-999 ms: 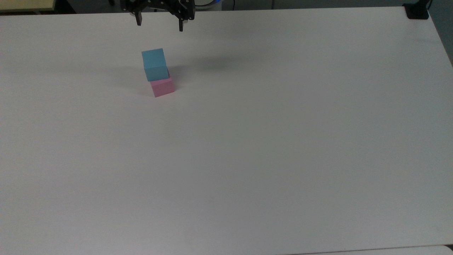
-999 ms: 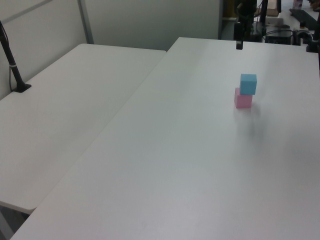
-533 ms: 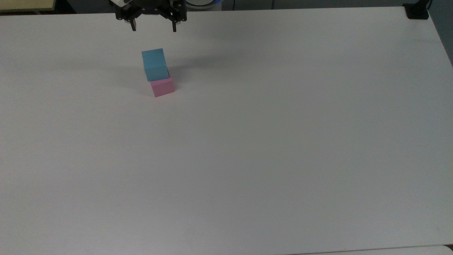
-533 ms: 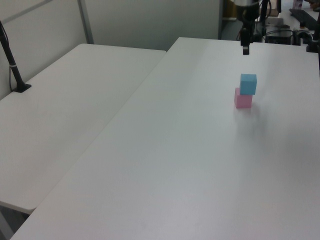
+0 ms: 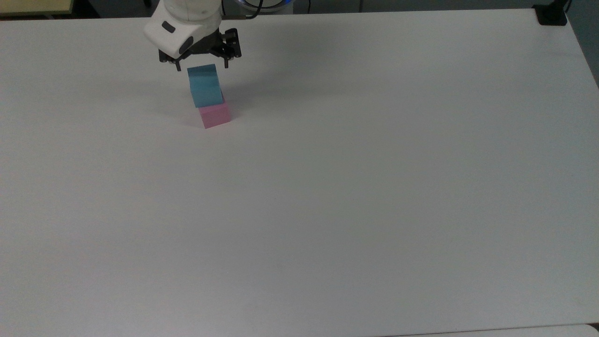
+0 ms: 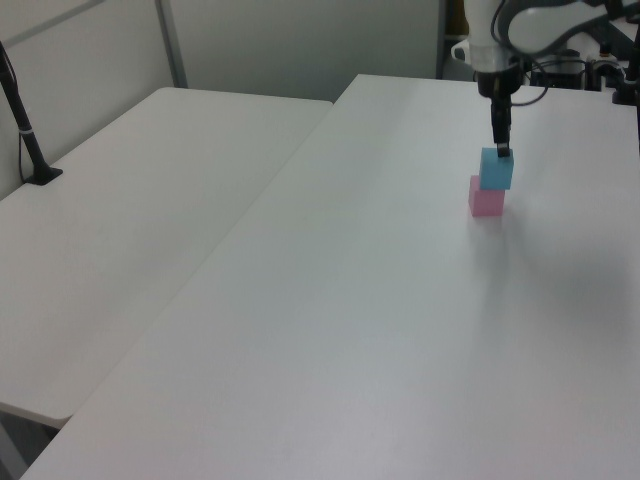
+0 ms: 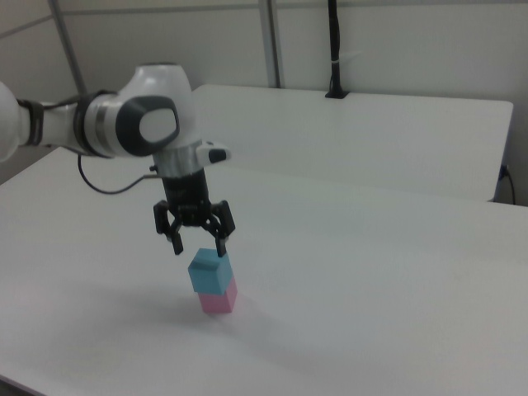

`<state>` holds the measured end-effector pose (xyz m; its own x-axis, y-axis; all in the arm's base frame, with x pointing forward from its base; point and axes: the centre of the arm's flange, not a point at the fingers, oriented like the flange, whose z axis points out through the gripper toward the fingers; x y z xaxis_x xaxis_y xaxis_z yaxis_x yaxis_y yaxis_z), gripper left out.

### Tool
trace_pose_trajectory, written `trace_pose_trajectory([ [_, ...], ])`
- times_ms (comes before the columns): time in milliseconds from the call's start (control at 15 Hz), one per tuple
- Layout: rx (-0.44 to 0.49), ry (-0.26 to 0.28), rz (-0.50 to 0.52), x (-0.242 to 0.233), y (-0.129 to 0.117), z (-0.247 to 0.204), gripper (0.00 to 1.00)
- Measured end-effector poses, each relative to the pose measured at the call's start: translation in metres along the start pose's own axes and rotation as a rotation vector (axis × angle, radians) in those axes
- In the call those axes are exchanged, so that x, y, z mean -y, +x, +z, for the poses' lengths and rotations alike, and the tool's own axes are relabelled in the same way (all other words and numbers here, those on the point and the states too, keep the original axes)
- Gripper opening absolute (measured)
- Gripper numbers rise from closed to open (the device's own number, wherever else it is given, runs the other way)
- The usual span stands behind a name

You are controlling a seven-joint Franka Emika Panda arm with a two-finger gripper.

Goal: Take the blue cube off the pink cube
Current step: 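Lower the open gripper around the light-blue cube on the pink cube, then close the gripper on the light-blue cube and lift it off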

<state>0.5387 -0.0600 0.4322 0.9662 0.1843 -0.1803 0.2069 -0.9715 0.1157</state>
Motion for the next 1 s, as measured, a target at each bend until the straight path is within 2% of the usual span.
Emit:
trace_pose_trajectory([
  [333, 0.008, -0.010, -0.026, 0.009, 0.007, 0.025, 0.96],
  [533, 0.017, -0.013, -0.041, 0.016, 0.011, 0.029, 0.62],
  [599, 0.015, -0.016, -0.042, 0.016, 0.011, 0.027, 0.57],
  [799, 0.009, -0.018, -0.042, 0.015, 0.012, 0.025, 0.57],
  [999, -0.062, -0.018, -0.019, 0.006, 0.020, -0.011, 0.57],
])
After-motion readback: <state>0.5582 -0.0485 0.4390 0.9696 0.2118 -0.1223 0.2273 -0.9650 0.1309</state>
